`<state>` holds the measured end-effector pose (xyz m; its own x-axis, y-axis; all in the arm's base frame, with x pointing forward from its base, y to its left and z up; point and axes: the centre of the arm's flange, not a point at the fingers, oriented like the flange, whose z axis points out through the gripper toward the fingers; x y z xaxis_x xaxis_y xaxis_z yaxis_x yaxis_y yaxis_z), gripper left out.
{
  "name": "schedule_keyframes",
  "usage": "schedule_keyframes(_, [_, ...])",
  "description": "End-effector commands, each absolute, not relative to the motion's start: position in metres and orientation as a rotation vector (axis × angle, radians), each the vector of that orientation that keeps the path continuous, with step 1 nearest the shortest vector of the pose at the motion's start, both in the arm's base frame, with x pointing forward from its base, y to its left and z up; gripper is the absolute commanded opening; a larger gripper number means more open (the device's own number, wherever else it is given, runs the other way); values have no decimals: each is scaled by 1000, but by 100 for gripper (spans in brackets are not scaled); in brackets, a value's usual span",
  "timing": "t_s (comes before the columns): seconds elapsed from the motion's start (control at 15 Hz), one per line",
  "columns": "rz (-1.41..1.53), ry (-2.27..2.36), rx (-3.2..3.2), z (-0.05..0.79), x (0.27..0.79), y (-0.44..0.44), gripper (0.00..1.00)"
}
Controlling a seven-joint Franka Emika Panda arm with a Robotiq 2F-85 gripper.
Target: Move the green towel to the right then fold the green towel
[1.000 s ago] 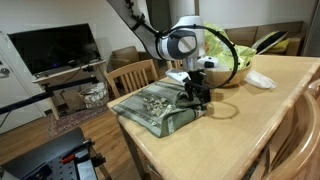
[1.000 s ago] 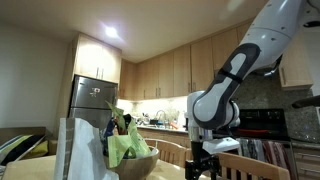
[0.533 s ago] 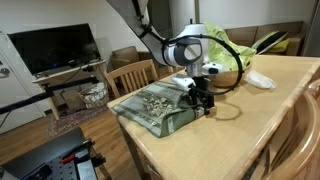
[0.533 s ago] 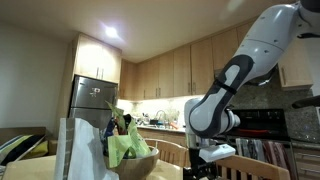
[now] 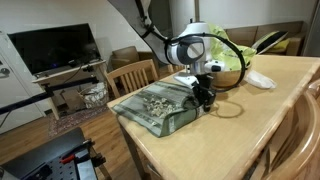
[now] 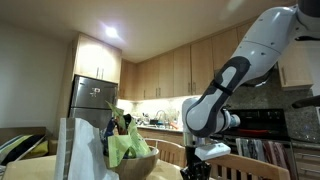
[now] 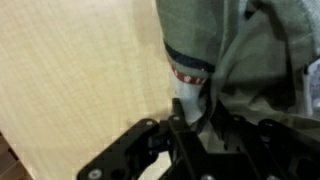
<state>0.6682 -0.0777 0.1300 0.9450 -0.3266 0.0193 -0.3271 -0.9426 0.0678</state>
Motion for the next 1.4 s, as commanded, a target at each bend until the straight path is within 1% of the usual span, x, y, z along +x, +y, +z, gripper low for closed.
schedule_keyframes(0.0, [57, -582, 3014, 144, 680, -97, 5])
schedule_keyframes(0.07, [68, -598, 3007, 146, 681, -104, 0])
schedule_keyframes(0.8, [37, -879, 2942, 117, 673, -191, 1])
schedule_keyframes(1.33, [98, -1060, 2834, 123, 666, -246, 1])
